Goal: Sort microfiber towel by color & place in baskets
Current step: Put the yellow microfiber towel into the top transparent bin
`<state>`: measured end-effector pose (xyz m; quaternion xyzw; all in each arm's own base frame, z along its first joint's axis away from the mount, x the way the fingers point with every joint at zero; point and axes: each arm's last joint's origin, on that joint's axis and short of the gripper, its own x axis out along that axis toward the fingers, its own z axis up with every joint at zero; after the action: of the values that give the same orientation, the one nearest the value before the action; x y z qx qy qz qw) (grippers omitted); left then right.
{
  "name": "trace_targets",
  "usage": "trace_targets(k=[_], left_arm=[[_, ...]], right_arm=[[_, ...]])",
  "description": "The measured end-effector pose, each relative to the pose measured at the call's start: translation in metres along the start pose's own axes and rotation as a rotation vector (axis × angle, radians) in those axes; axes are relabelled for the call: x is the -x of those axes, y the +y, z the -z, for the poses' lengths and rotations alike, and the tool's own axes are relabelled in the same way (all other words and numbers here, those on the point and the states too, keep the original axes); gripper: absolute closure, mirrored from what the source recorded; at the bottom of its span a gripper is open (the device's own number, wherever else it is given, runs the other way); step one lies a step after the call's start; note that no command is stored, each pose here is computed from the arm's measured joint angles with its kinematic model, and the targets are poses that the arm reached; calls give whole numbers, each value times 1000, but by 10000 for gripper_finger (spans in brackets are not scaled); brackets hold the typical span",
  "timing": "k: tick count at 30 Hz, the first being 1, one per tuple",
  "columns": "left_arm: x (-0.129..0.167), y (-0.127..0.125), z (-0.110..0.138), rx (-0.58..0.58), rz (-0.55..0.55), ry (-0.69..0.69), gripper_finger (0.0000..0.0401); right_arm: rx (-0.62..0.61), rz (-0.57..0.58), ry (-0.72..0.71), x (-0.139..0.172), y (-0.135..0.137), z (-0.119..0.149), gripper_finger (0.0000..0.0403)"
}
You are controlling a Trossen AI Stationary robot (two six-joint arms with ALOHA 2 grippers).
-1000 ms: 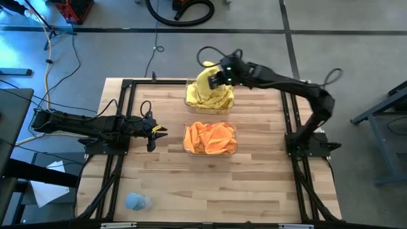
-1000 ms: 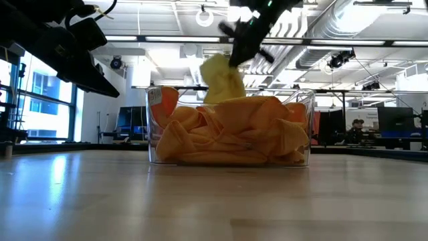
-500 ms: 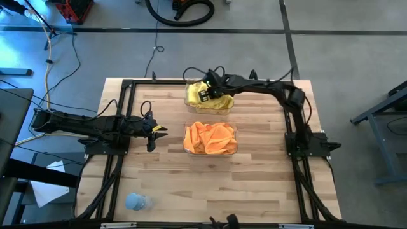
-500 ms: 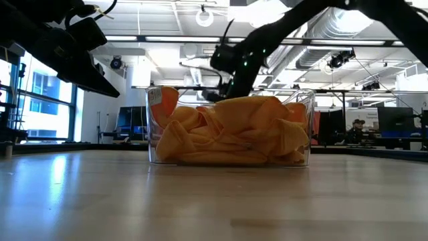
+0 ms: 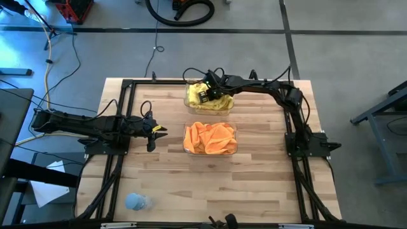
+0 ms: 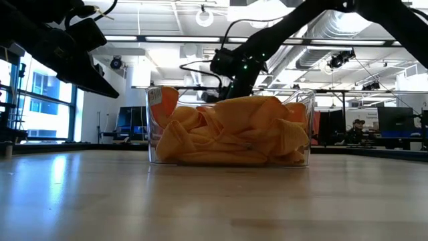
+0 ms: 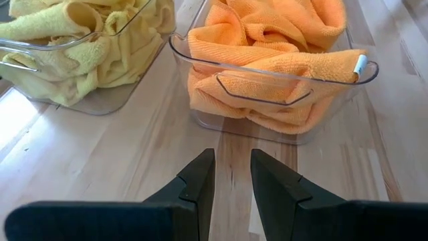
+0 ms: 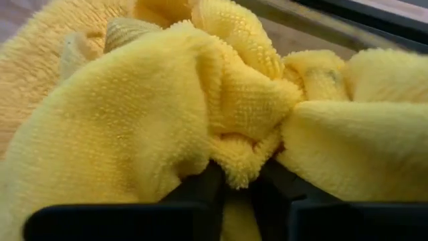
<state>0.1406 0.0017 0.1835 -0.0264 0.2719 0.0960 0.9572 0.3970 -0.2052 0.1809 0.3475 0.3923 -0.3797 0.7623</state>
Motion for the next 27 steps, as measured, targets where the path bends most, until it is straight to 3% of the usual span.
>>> trace_targets(k=[11, 20, 27], left_arm=[[0, 0, 1, -1, -1, 5, 318], [0, 0, 0, 0, -1, 4, 318], [0, 0, 0, 0, 0, 4, 318]], right_arm=[[-5, -57, -42, 51, 3, -10, 264], [-10, -60, -105, 102, 0, -14, 258], [45, -104, -278, 106, 22, -18, 258]])
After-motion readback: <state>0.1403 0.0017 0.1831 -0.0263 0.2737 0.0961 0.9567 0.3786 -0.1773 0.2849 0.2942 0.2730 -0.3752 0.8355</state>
